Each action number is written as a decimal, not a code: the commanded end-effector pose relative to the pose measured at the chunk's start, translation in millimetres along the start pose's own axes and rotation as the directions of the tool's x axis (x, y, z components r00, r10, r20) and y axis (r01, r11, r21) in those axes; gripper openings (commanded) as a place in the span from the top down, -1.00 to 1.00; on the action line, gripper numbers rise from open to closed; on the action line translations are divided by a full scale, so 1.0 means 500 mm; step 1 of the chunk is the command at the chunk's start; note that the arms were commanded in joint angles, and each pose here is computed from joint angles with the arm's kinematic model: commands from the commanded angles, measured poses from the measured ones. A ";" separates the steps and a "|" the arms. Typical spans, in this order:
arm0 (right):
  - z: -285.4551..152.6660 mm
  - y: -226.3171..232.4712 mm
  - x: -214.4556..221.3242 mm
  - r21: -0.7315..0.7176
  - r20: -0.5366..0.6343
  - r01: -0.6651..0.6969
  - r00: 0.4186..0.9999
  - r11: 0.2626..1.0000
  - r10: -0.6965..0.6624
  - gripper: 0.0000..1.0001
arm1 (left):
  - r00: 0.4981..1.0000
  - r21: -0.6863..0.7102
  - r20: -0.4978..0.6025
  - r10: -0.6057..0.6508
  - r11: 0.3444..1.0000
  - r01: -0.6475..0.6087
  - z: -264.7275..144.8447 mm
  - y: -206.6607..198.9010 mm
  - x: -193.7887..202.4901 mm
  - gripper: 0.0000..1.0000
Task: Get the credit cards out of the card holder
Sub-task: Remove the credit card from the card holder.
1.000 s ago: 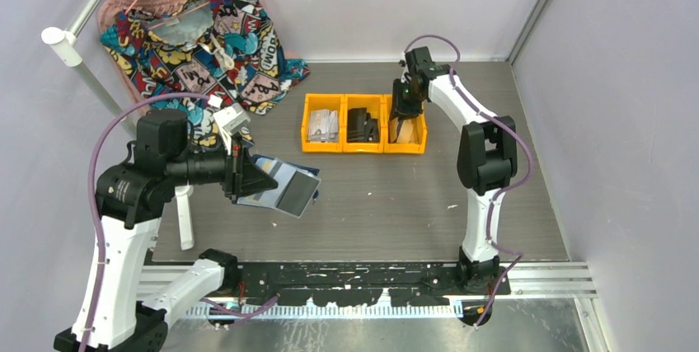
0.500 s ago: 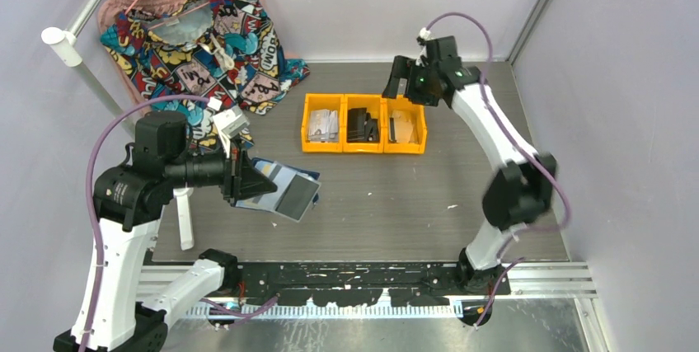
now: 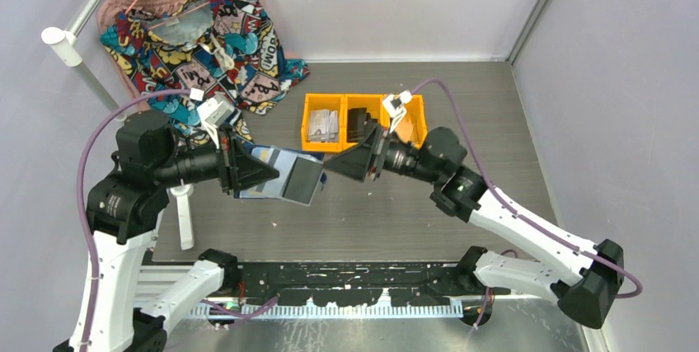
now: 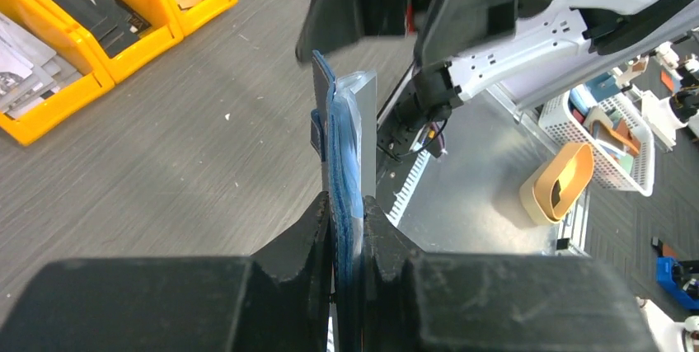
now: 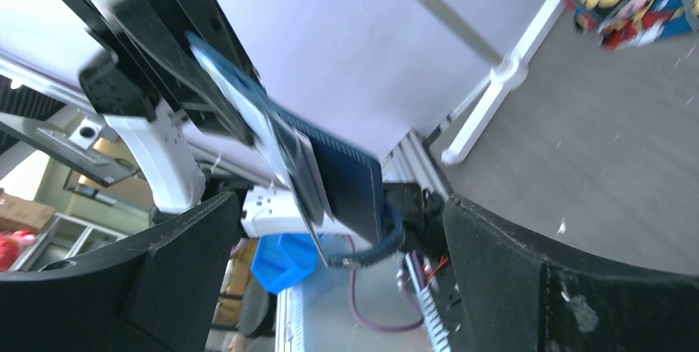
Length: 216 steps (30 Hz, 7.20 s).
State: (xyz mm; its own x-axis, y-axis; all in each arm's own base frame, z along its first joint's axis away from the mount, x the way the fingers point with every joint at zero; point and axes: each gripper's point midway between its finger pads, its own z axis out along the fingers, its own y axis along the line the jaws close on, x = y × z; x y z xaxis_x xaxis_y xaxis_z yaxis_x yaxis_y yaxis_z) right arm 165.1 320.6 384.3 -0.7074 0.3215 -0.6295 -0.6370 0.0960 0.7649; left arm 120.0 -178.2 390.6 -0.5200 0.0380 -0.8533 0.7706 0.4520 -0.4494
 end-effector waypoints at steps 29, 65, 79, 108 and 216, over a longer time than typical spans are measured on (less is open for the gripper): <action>0.043 0.073 0.068 -0.009 0.017 0.076 0.997 0.997 -0.076 0.98 | 0.988 -0.169 0.145 0.046 0.985 -0.021 -0.024 0.029 -0.058 -0.39; 0.089 0.168 0.206 -0.263 -0.517 0.297 0.760 0.918 -0.394 0.39 | 0.978 0.218 -0.197 -0.070 0.969 0.113 0.000 -0.046 0.101 1.00; 0.074 0.174 0.060 -0.257 0.137 0.063 0.990 0.964 -0.028 -0.13 | 0.971 0.027 0.199 -0.130 0.992 0.127 0.003 -0.013 -0.037 1.00; 0.062 0.145 0.245 -0.241 -0.597 0.137 0.759 0.961 -0.258 0.98 | 0.949 0.356 -0.273 -0.158 0.900 0.252 -0.011 -0.092 0.115 -0.06; 0.019 0.164 0.027 -0.433 0.047 -0.252 0.953 0.866 0.300 0.98 | 0.859 0.187 0.178 -0.480 0.873 0.450 0.010 -0.023 -0.097 0.87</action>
State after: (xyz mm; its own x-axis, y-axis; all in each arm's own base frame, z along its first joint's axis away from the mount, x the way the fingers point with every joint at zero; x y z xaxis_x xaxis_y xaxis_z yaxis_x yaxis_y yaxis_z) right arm 122.3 369.9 396.5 -0.8890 0.3240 -0.3237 -0.4212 -0.3008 0.8556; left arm 141.5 -195.2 406.9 -0.8191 -0.3056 -0.4855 0.4221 0.2520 -0.8708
